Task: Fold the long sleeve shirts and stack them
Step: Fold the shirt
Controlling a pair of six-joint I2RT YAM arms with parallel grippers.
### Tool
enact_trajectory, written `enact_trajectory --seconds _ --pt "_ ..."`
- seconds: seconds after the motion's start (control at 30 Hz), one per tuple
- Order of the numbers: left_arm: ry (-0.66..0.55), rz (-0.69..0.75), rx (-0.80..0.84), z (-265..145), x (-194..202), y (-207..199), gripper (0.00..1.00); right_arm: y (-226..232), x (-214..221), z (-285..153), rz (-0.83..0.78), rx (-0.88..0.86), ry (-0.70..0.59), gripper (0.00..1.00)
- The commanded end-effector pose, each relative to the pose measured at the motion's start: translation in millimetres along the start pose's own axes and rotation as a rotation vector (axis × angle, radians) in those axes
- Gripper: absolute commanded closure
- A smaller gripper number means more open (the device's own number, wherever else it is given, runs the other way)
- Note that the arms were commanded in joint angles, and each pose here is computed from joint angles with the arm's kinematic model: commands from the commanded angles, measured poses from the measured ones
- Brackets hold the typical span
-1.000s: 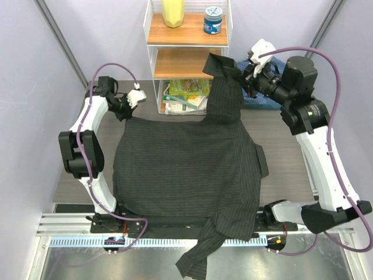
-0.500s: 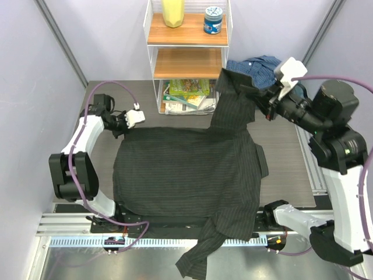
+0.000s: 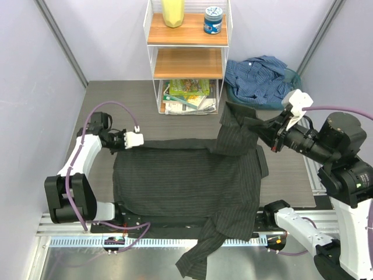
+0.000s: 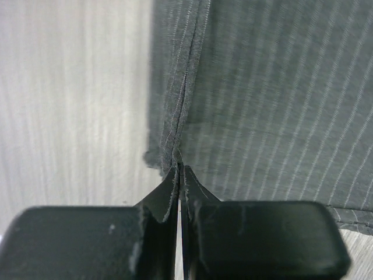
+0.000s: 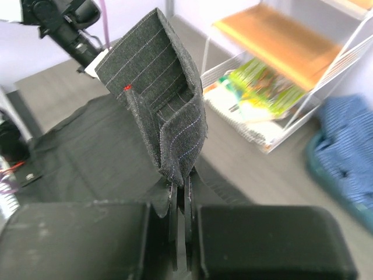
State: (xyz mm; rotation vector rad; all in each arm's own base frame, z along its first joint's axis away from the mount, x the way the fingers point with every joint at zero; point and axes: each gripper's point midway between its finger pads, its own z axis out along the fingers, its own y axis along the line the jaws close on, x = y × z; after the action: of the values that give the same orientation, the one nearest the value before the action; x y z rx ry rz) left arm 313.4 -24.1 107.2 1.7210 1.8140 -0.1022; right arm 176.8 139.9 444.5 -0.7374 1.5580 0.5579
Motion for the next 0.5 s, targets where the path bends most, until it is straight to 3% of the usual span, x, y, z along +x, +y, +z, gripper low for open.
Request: enact_trajectory --seconds 0.0,0.47 --pt "0.024 0.11 0.005 -1 8 -9 1.0 17 25 5 0.123 -0.079 0.051 0.99" --pt "0.086 0.143 0.076 22 36 -36 1.0 33 51 22 0.283 -0.184 0.098 0.99"
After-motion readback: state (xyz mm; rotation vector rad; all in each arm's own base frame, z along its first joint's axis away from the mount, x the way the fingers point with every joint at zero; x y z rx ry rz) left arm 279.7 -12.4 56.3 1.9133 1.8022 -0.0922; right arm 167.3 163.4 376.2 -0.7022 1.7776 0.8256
